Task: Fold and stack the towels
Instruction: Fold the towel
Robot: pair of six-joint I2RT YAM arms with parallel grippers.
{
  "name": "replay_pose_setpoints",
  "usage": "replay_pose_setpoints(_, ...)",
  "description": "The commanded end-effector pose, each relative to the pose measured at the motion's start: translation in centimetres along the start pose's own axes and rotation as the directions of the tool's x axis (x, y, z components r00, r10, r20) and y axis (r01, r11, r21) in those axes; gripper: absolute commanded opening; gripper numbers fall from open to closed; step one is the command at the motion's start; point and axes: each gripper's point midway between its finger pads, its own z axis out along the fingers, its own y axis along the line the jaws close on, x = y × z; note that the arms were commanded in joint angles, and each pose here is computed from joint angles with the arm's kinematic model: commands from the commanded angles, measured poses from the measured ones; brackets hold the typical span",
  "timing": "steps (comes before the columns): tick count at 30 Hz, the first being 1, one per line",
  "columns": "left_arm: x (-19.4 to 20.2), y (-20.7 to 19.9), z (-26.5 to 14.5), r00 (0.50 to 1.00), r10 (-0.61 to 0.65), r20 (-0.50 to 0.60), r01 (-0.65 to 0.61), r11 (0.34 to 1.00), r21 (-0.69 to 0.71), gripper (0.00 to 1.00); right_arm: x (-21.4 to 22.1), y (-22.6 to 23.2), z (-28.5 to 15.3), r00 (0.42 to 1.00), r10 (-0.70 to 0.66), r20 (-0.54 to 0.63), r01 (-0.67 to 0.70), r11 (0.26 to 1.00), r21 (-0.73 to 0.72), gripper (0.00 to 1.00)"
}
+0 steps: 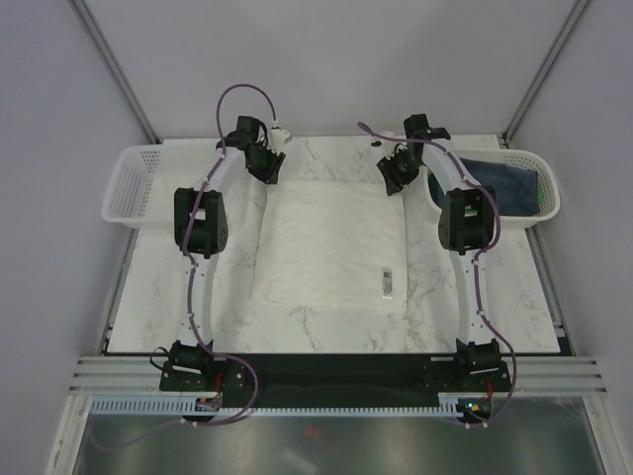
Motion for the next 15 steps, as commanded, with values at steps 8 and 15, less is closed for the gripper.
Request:
replay_pose_setpoints(8, -3.8, 0.3, -3.8, 0.996, 0.000, 0.091, 0.002, 1.000, -0.021, 0.02, -4.2, -0.4, -4.3, 0.987, 0.009, 0.159, -0.014, 0.999, 0.031, 0.00)
replay_pose_setpoints(15, -6.3, -0.9, -7.9, 0.987, -0.023, 0.159, 0.029, 0.999, -0.041, 0.02, -4.4, 1.1, -8.1, 0.977, 0.043, 0.207, -0.060, 0.995, 0.078, 0.00)
